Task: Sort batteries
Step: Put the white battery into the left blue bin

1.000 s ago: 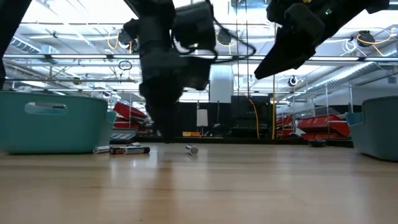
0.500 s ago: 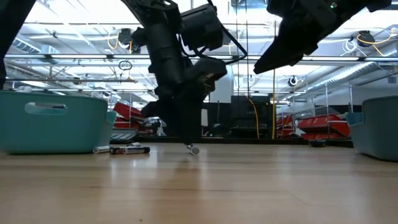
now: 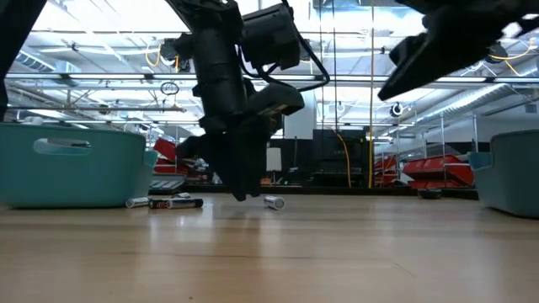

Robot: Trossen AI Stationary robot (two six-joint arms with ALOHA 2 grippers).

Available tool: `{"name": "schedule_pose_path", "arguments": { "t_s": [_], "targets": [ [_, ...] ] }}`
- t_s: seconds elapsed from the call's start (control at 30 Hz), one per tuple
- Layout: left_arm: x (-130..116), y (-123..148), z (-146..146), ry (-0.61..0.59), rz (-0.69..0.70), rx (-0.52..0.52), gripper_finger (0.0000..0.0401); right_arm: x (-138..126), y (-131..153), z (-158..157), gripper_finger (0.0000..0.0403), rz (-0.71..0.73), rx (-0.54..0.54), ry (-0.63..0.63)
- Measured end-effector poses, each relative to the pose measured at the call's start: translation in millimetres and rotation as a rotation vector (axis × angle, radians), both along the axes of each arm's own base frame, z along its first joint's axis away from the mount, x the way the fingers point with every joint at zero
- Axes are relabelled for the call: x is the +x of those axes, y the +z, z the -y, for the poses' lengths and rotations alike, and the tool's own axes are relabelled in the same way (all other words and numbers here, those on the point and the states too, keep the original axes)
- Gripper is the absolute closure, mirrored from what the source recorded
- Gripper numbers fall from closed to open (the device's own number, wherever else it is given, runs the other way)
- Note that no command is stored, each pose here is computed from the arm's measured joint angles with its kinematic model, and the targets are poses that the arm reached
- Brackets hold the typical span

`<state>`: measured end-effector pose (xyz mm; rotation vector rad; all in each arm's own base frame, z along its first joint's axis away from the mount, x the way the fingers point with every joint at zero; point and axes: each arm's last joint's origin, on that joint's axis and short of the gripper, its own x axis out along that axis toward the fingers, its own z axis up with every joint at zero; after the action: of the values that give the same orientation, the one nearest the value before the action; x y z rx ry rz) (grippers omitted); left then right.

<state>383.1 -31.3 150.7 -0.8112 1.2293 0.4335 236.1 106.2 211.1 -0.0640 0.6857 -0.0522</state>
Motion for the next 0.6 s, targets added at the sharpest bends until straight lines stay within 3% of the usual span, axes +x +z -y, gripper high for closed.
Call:
{"name": "schedule_pose_path", "arguments": {
  "t_s": [0.23, 0.6],
  "targets": [
    [-2.4, 0.0, 17.7, -0.279, 0.027, 0.073, 0.0285, -2.0, -6.9, -1.9, 0.0258, 0.031, -0.037, 0.049],
    [0.1, -11.1, 17.5, -0.059, -0.025, 0.009, 0.0283, 0.1, -4.3, -2.9, 0.0258, 0.054, -0.140, 0.149]
  ]
}}
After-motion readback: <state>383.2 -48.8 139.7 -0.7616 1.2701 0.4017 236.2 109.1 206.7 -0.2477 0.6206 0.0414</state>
